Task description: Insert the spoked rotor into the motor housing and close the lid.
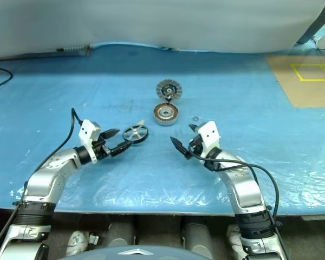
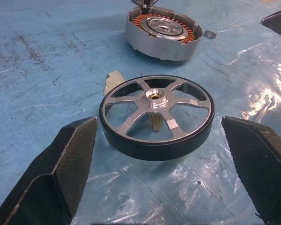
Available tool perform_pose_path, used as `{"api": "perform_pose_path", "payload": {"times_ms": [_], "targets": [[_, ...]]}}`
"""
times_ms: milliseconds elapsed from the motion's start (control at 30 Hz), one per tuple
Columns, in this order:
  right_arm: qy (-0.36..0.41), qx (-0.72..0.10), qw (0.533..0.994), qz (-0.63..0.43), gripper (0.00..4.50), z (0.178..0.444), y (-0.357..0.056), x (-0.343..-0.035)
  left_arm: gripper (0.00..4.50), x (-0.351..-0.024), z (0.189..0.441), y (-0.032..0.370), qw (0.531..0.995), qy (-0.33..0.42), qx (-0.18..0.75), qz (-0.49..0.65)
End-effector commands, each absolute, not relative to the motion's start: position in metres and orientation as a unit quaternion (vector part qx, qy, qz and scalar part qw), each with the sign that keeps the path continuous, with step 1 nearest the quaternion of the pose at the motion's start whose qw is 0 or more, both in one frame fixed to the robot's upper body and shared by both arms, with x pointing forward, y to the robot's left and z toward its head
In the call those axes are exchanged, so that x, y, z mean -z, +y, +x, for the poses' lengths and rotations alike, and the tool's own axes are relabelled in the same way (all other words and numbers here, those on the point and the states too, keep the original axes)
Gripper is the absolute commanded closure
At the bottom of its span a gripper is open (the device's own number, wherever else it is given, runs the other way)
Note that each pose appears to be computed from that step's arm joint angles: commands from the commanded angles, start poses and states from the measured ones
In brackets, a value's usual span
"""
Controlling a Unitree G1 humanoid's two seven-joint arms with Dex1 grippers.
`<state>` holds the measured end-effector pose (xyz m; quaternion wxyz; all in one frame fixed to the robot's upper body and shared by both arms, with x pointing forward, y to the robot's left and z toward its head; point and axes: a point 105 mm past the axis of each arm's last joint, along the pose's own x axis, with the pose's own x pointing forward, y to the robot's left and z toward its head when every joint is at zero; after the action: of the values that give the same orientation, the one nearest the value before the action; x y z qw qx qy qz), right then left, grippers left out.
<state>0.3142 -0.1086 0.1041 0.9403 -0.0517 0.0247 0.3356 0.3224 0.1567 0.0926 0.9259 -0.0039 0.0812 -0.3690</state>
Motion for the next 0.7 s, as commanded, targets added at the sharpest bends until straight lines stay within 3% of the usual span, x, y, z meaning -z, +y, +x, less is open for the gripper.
{"api": "perform_pose_path", "payload": {"times_ms": [33,700], "targets": [[0.0,-0.339,0.939,-0.058,0.03,0.3136,-0.1045,-0.1136,0.0,-0.1072,0.3229,0.1526,0.925,0.059,0.376,0.006],[-0.009,-0.337,0.939,-0.065,0.03,0.3196,-0.1026,-0.1151,0.0,-0.108,0.326,0.1578,0.932,0.055,0.359,0.01]]}}
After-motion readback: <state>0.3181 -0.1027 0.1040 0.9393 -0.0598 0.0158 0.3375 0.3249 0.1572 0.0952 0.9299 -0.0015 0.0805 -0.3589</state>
